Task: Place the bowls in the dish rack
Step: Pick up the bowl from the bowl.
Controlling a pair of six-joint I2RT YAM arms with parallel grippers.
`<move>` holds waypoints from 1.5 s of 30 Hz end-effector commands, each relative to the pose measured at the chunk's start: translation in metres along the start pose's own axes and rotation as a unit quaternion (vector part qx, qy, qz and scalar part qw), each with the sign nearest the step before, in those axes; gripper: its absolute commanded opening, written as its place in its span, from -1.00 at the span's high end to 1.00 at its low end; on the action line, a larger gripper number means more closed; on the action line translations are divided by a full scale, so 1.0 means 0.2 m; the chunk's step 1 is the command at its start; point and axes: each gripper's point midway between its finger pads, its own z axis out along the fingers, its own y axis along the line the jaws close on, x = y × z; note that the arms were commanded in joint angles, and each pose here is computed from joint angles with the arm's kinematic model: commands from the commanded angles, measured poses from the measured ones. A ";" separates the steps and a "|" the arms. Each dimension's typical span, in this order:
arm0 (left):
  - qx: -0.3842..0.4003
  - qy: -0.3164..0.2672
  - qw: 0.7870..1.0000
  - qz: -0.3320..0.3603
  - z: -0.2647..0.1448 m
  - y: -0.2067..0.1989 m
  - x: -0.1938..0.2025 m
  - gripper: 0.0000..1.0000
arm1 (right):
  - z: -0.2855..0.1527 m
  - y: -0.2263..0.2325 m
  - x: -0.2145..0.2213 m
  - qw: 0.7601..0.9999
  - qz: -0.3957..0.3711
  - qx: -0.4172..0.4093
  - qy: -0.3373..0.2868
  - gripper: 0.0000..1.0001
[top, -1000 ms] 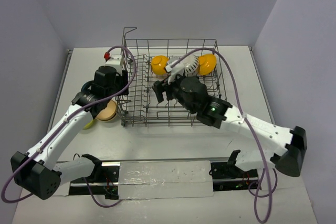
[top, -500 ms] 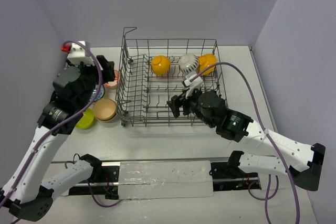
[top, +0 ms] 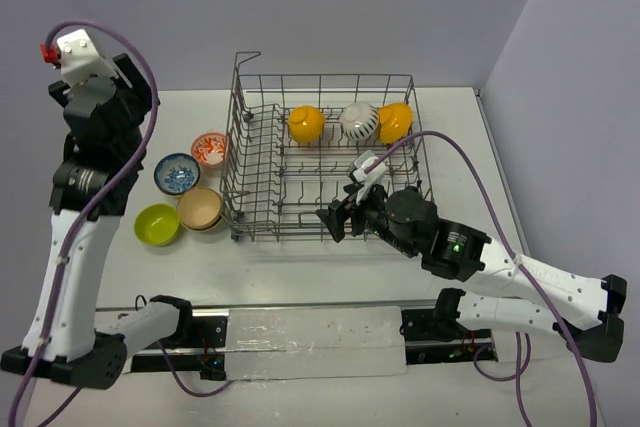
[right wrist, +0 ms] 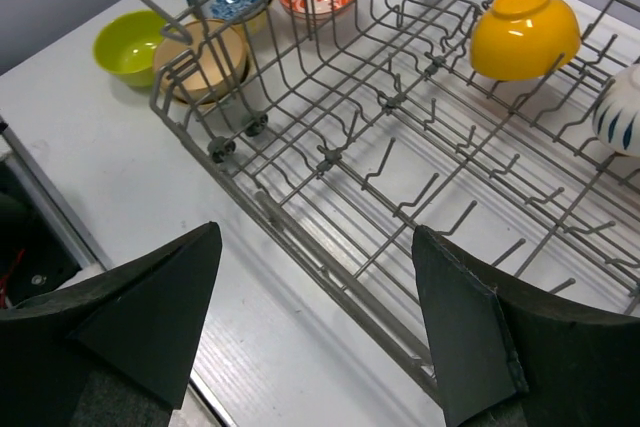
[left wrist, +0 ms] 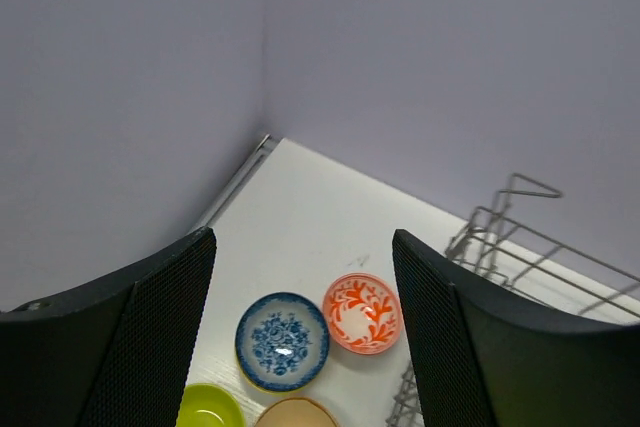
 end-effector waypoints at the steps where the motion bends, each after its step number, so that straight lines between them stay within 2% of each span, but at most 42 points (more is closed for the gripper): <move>1: -0.021 0.078 0.997 0.009 0.22 0.06 0.26 -0.51 | -0.05 0.05 -0.07 0.999 0.007 -0.020 -0.029 -0.69; 3: -0.001 0.108 0.994 -0.005 0.32 0.05 0.38 -0.50 | -0.05 0.06 -0.08 0.999 0.006 -0.026 -0.029 -0.69; 4: -0.024 0.123 0.992 -0.019 0.41 0.13 0.45 -0.50 | -0.05 0.07 -0.06 0.999 0.005 -0.028 -0.026 -0.69; 6: -0.003 0.171 0.984 -0.039 0.53 0.13 0.64 -0.48 | -0.04 0.08 -0.06 0.999 0.003 -0.034 -0.023 -0.70; 9: -0.023 0.232 0.971 -0.060 0.65 0.20 0.91 -0.43 | -0.03 0.09 -0.04 0.999 -0.001 -0.037 -0.013 -0.70; 13: -0.032 0.286 0.956 -0.060 0.69 0.23 1.20 -0.38 | -0.02 0.09 -0.02 0.999 -0.004 -0.031 -0.007 -0.71; 16: -0.056 0.339 0.938 -0.045 0.63 0.31 1.47 -0.38 | -0.03 0.08 -0.02 1.000 -0.005 -0.021 -0.012 -0.71; 20: -0.085 0.383 0.919 -0.032 0.55 0.40 1.68 -0.37 | -0.06 0.07 -0.05 0.999 0.001 -0.024 -0.032 -0.72; 28: -0.113 0.404 0.908 -0.016 0.50 0.46 1.76 -0.37 | -0.08 0.06 -0.06 0.999 0.004 -0.024 -0.037 -0.73; 37: -0.122 0.435 0.892 -0.001 0.46 0.50 1.88 -0.25 | -0.09 0.04 -0.07 0.999 0.002 -0.008 -0.040 -0.75; 45: -0.124 0.448 0.885 0.007 0.44 0.51 1.93 0.06 | -0.09 0.03 -0.07 0.999 0.003 -0.004 -0.043 -0.76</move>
